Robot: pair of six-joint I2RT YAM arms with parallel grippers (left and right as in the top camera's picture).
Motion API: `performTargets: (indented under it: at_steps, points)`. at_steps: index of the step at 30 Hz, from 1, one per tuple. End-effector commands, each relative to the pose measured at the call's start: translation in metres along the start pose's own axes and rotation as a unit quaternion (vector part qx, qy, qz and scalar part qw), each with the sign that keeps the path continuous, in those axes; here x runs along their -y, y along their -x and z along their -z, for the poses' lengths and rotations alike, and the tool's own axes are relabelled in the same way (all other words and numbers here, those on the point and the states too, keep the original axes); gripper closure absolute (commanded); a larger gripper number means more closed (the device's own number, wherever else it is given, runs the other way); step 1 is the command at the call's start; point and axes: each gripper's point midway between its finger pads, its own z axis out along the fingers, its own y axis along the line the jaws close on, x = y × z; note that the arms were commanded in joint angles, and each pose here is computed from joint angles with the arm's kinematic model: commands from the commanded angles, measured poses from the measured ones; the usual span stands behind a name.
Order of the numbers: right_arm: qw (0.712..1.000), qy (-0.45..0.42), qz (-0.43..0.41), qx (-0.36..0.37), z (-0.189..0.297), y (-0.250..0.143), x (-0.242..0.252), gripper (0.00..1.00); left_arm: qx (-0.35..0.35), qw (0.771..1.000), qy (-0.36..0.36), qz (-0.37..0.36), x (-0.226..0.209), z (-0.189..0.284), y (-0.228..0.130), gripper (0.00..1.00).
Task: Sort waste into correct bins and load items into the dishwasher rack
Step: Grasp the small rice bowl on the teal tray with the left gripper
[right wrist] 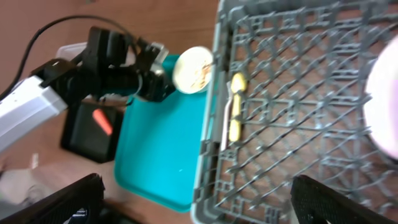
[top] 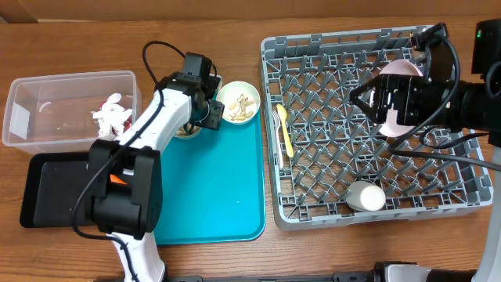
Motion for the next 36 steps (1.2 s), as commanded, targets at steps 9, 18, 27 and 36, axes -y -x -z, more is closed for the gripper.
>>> performTargets:
  at_steps: [9, 18, 27, 36]
  points:
    - [0.999, -0.051, 0.006, 0.011, 0.002, 0.005, 0.016, 0.0, -0.011, 1.0, 0.029, -0.001, -0.012, -0.009, -0.002, 0.53]
    - [0.999, -0.051, 0.006, 0.011, 0.002, 0.005, 0.016, 0.0, -0.012, 0.998, 0.053, 0.0, -0.021, -0.009, -0.003, 0.63]
    - [0.999, -0.051, 0.006, 0.011, 0.002, 0.005, 0.016, 0.0, -0.007, 0.998, 0.054, 0.011, -0.022, -0.009, 0.0, 0.88]
    - [0.999, -0.051, 0.006, 0.011, 0.002, 0.005, 0.016, 0.0, -0.025, 0.998, 0.026, 0.049, -0.017, -0.01, -0.01, 0.96]
